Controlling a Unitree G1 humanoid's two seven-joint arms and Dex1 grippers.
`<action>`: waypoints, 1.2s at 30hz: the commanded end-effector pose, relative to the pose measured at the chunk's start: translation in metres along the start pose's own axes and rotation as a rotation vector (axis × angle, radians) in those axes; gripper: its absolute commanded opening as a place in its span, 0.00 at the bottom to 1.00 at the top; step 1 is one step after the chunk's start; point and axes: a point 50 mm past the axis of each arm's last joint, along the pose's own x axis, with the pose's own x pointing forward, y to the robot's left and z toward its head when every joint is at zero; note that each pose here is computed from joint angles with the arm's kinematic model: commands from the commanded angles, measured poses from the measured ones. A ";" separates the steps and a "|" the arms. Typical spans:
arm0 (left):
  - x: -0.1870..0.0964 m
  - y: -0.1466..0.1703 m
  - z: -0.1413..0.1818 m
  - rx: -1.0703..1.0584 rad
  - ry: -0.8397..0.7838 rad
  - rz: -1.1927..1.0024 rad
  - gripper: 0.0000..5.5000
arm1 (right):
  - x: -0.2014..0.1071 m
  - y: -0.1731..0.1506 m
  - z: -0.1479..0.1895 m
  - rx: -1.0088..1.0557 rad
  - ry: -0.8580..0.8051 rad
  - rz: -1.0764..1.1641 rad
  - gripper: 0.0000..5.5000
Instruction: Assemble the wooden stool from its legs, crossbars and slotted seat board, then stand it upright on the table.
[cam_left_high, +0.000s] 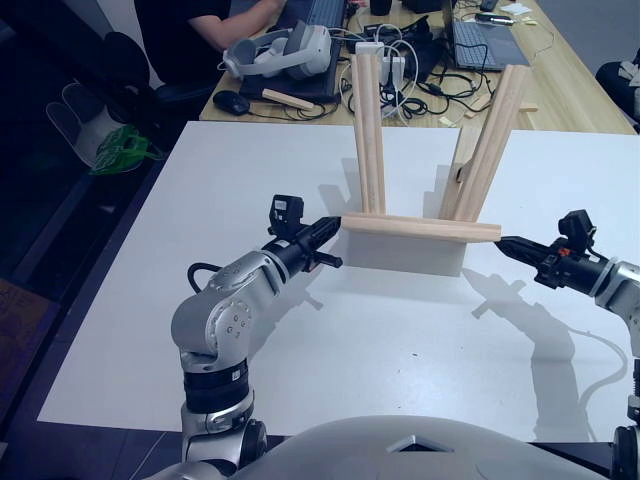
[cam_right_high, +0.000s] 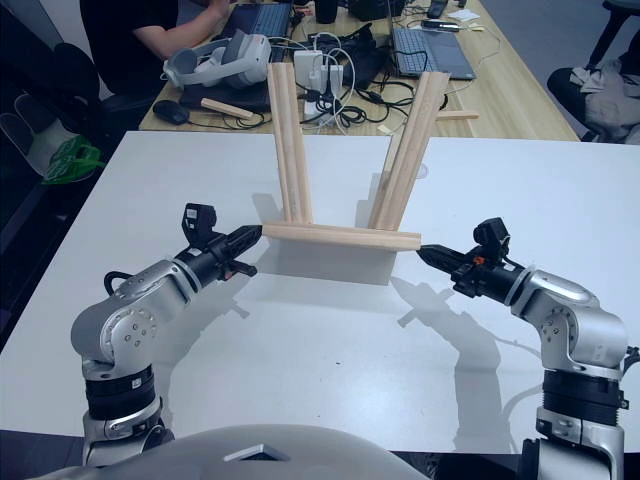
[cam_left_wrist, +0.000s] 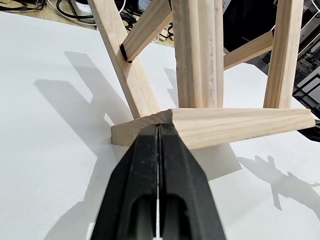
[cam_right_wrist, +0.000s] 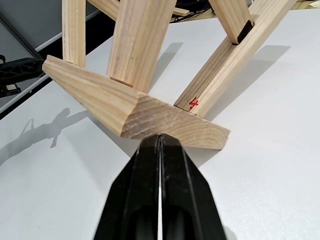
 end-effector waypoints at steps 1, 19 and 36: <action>0.016 -0.052 0.003 -0.060 -0.004 -0.354 0.00 | 0.031 0.034 0.017 -0.019 -0.101 0.277 0.00; 0.014 -0.054 0.006 -0.053 -0.020 -0.378 0.00 | 0.030 0.041 0.024 0.004 -0.128 0.306 0.00; -0.021 -0.016 0.006 0.057 0.112 -0.302 0.00 | -0.010 0.006 0.023 -0.006 -0.111 0.100 0.00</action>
